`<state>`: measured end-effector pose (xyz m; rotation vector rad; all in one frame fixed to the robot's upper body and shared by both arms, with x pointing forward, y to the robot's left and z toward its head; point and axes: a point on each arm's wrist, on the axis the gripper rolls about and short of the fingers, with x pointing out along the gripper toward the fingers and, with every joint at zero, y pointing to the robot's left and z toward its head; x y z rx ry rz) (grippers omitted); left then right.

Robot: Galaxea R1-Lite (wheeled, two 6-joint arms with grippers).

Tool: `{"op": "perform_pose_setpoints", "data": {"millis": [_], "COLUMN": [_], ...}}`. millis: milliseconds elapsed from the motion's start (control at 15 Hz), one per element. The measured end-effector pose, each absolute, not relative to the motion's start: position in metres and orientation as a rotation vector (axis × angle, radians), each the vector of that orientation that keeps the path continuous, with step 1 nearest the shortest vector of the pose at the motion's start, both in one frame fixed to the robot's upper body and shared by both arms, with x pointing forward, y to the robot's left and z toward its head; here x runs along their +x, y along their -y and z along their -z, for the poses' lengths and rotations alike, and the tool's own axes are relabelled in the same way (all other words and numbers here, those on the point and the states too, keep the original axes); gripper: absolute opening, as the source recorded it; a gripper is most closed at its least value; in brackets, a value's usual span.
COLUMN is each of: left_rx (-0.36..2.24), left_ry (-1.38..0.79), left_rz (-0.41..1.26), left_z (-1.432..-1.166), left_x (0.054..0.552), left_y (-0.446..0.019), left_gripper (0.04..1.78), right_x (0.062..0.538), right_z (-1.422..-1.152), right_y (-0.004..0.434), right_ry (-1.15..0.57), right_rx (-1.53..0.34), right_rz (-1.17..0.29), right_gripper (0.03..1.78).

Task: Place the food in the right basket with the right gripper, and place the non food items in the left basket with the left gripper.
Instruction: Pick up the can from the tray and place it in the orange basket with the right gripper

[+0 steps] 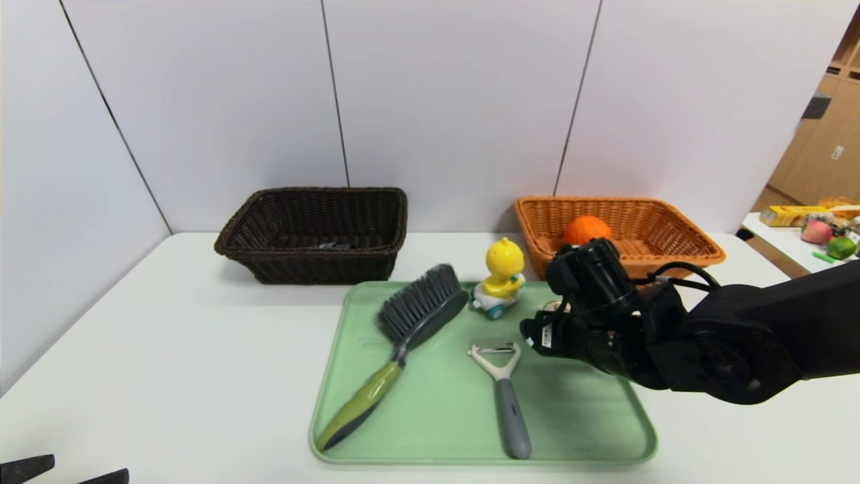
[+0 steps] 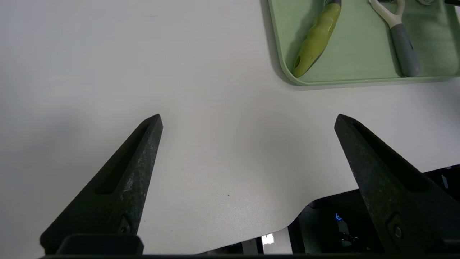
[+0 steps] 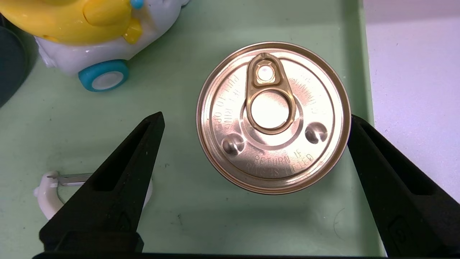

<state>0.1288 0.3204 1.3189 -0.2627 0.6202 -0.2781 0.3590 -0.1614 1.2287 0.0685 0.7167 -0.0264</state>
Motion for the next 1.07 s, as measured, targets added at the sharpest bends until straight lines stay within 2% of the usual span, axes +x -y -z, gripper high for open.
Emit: {"op": "perform_pose_setpoints", "data": {"millis": [1000, 1067], "left_rx": [-0.261, -0.261], "left_ry": [-0.636, -0.637], "left_rz": [0.273, 0.273], "left_z": [-1.3138, -1.3135], "left_x": [0.1284, 0.1283], "left_y": [-0.3205, -0.3205], "left_gripper": [1.69, 1.69], "right_x": [0.3603, 0.3601], "right_z": [-1.2234, -1.224], "right_y": [0.1614, 0.1615], "right_ry": [-0.73, -0.728], "right_rx": [0.056, 0.057], "right_rz": [0.031, 0.031], "right_gripper": [1.7, 1.53]}}
